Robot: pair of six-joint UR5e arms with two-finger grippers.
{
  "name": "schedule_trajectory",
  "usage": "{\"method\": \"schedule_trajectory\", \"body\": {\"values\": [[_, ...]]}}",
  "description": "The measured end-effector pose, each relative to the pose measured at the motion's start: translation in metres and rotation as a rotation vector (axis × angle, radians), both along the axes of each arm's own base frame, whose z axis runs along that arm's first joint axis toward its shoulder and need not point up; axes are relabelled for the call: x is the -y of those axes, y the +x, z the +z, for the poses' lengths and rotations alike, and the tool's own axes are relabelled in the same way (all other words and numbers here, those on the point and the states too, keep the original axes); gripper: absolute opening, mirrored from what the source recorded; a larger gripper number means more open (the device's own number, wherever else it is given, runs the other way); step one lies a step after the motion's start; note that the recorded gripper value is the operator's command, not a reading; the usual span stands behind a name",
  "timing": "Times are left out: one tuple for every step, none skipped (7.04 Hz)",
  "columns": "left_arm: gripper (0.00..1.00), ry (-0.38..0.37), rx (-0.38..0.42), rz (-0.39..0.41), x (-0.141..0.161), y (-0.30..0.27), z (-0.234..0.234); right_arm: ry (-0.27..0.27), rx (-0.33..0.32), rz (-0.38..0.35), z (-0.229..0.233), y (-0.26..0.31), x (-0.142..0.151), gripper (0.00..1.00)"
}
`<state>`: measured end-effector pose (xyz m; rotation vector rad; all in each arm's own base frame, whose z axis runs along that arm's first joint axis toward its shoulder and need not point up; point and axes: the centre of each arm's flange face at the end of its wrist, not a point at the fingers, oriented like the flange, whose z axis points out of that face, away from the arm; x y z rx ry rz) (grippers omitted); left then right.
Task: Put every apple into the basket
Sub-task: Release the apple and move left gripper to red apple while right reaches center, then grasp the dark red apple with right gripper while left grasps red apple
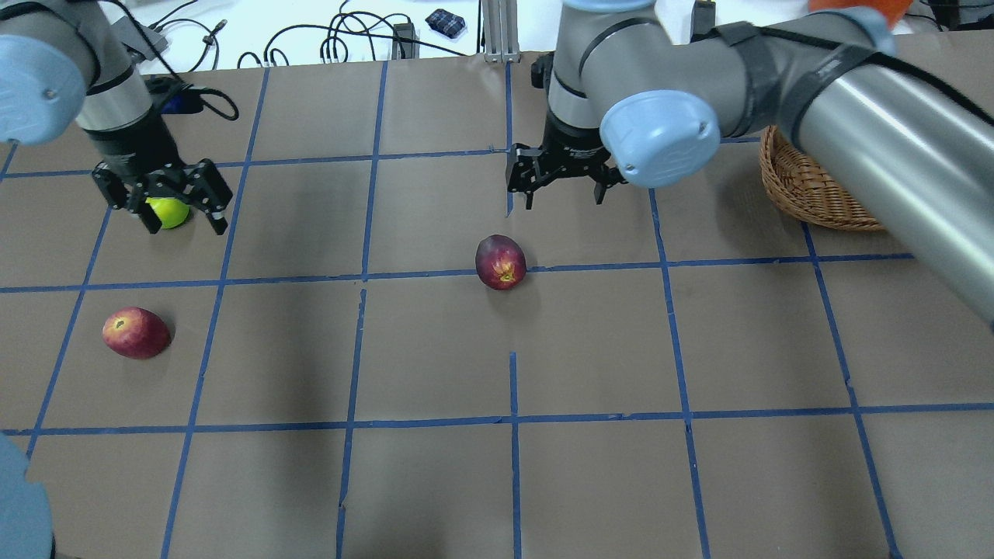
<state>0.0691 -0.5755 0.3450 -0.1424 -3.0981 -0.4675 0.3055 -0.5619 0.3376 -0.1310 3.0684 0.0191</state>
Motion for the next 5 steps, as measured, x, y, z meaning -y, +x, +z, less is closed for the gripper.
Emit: {"method": "schedule_trajectory", "body": {"values": [[1.0,0.006,-0.026,-0.028,-0.012,0.044,-0.006,0.004,-0.001,-0.016,-0.027,0.021,0.003,1.0],[1.0,-0.007,-0.049,-0.057,-0.022,0.086,-0.02,0.013,-0.003,-0.028,-0.05,0.039,0.003,1.0],[1.0,-0.027,-0.059,-0.083,-0.035,0.112,-0.038,0.022,-0.006,-0.028,-0.064,0.05,0.002,1.0],[1.0,-0.047,-0.059,-0.097,-0.052,0.124,-0.061,0.031,-0.009,-0.025,-0.079,0.056,0.004,1.0],[1.0,-0.067,-0.051,-0.094,-0.066,0.13,-0.084,0.034,-0.01,-0.023,-0.092,0.06,0.006,1.0]]}}
